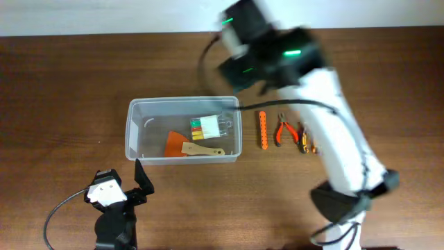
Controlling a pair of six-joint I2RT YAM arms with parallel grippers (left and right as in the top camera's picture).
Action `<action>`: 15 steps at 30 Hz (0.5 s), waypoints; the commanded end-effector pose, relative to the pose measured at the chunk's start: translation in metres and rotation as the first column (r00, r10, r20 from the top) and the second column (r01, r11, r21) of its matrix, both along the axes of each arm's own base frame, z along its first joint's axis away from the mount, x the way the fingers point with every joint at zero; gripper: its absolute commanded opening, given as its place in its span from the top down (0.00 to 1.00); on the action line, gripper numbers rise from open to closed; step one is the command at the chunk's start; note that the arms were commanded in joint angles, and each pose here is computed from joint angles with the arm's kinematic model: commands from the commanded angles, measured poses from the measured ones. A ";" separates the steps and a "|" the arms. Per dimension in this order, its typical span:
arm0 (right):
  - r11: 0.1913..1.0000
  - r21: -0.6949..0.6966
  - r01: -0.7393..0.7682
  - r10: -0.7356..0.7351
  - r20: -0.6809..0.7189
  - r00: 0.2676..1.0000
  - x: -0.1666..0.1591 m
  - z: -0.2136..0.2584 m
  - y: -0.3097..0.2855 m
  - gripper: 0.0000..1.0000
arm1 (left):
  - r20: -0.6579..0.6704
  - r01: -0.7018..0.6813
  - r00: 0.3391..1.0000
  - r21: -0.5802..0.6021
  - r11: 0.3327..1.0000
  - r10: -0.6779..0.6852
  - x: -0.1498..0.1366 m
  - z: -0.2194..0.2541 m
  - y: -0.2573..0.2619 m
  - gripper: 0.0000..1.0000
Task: Pack container
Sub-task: 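Move the right gripper to the orange-black pliers and grasp them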
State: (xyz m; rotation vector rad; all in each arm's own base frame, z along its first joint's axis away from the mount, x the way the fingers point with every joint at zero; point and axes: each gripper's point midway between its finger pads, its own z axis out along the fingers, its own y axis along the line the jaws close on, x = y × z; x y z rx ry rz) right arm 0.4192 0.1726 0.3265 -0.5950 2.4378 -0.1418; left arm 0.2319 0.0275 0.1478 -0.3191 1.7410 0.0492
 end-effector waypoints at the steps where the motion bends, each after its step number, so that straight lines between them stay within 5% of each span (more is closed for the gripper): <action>1: 0.949 0.051 0.310 -0.303 -0.111 0.946 0.017 -0.030 -0.064 0.01 | -0.002 0.003 1.000 0.009 1.000 -0.003 0.000 -0.001 -0.001 0.01; 9: 0.847 0.010 0.531 -0.466 -0.463 0.754 0.018 -0.147 -0.143 0.01 | -0.002 0.003 1.000 0.009 1.000 -0.003 0.000 -0.001 0.000 0.01; 15: 0.839 -0.114 0.532 -0.485 -0.600 0.636 -0.012 -0.236 -0.173 0.08 | -0.002 0.003 1.000 0.009 1.000 -0.003 0.000 -0.001 -0.001 0.01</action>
